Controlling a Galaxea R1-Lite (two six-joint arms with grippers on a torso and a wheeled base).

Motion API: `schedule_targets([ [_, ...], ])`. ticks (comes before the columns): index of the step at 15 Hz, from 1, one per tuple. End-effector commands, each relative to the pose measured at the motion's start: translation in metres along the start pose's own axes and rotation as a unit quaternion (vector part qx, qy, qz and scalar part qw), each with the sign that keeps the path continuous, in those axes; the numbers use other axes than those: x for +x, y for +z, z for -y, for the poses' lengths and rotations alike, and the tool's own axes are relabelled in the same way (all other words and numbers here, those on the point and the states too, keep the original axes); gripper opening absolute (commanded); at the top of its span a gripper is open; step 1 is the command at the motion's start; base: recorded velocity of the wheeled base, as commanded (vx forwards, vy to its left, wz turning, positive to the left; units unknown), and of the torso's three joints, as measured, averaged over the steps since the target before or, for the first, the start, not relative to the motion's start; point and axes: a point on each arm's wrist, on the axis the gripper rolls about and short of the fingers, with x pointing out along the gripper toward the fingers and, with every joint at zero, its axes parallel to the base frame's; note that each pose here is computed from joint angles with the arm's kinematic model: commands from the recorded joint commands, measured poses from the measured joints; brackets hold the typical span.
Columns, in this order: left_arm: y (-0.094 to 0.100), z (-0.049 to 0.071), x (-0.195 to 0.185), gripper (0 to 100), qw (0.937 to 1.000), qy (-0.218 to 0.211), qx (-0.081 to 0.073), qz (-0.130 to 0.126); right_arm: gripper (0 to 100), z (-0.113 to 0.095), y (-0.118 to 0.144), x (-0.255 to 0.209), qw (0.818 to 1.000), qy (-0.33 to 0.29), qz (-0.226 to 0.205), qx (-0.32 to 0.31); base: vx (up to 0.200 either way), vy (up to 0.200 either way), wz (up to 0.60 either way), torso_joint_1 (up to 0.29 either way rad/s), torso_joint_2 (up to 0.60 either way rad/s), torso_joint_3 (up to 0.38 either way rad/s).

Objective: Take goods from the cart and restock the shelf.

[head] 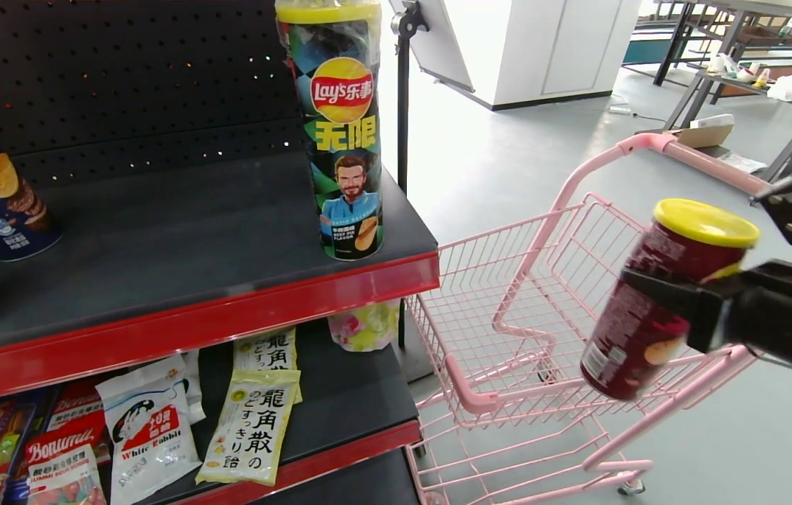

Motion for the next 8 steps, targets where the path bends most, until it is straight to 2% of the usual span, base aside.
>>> schedule_targets([
  [1,0.000,0.000,-0.001,100,1.0000,0.001,-0.001,0.005,0,-0.002,-0.014,-0.105,1.000,-0.010,0.014,-0.008,0.000,0.000,0.00,0.000,0.00,0.000],
  [5,0.003,-0.001,0.000,100,1.0000,-0.008,0.001,0.003,0,0.000,-0.020,-0.120,0.999,-0.030,0.017,-0.010,0.000,0.000,0.00,0.000,0.00,0.000],
  [6,0.006,-0.001,0.002,100,0.9999,-0.009,0.009,-0.002,0,0.001,-0.020,-0.120,0.999,-0.032,0.017,-0.020,0.000,0.000,0.00,0.000,0.00,0.000],
  [8,0.009,-0.002,0.002,100,0.9999,-0.008,0.009,0.000,0,0.001,-0.020,-0.120,0.999,-0.031,0.017,-0.025,0.000,0.000,0.00,0.000,0.00,0.000],
])
